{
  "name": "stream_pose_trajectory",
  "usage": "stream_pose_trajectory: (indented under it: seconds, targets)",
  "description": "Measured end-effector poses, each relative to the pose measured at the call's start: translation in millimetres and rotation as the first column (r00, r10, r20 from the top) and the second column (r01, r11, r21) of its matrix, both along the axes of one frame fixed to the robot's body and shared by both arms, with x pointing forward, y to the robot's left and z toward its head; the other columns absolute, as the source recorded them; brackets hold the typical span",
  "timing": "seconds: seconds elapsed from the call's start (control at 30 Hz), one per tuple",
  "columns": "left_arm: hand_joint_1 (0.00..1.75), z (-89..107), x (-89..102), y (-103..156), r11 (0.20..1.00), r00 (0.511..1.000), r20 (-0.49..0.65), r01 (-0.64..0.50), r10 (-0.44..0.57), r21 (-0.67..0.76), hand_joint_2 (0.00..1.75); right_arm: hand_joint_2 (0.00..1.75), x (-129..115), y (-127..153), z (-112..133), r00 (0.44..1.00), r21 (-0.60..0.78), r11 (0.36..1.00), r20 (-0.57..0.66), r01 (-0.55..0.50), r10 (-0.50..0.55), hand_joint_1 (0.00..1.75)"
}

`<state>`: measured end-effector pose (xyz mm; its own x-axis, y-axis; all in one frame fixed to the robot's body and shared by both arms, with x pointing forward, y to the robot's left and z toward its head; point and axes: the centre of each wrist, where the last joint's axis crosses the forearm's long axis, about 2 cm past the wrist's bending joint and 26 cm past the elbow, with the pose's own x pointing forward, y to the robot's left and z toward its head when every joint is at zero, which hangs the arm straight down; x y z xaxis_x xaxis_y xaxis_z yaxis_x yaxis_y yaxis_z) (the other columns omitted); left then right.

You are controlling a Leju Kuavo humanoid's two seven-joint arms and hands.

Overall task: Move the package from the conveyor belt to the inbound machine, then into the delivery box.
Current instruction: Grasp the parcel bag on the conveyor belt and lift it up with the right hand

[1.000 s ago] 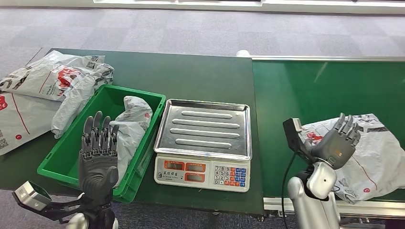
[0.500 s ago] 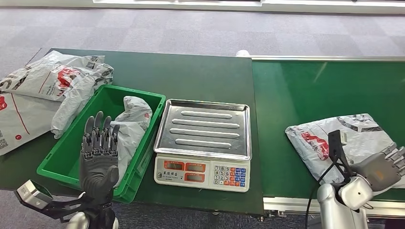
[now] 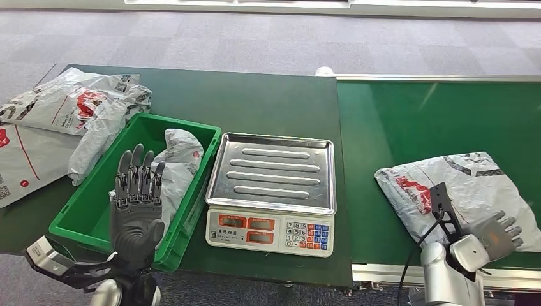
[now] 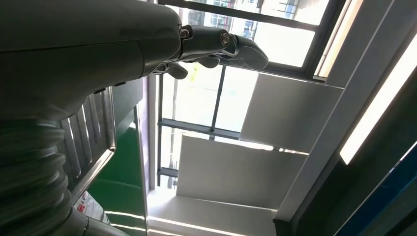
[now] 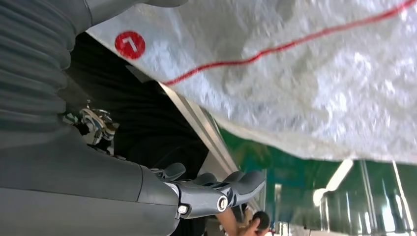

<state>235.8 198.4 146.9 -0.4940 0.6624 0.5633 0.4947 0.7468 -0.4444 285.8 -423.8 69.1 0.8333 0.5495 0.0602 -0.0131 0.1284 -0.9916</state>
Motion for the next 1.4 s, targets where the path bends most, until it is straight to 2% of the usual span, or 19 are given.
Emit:
stream_pose_trajectory:
  seconds: [0.17,0.37,0.5,0.7,1.4]
  targets:
    - [0.0,3.0,2.5,-3,1.0,1.0,0.01,-0.01,0.01,0.014,1.75,1.75,-4,26,-11,0.987,0.193,0.973,-0.077,-0.124,0.141,0.0]
    - [0.0,5.3,3.6,-4,1.0,1.0,0.01,-0.013,0.013,0.016,1.75,1.75,-8,40,-14,0.983,0.247,0.96,-0.094,-0.133,0.16,0.0]
    - [0.0,9.8,3.9,-2,1.0,1.0,0.003,-0.022,0.022,0.02,1.75,1.75,-20,57,-15,0.974,0.329,0.934,-0.127,-0.136,0.186,1.75]
    - [0.0,13.3,2.7,1,0.999,0.999,0.009,-0.033,0.033,0.022,1.75,1.75,-30,63,-15,0.971,0.358,0.922,-0.126,-0.147,0.204,1.75]
    - [0.0,15.4,0.2,9,0.998,0.998,0.011,-0.063,0.063,0.021,1.75,1.75,-35,67,-10,0.975,0.353,0.924,-0.108,-0.147,0.197,1.75]
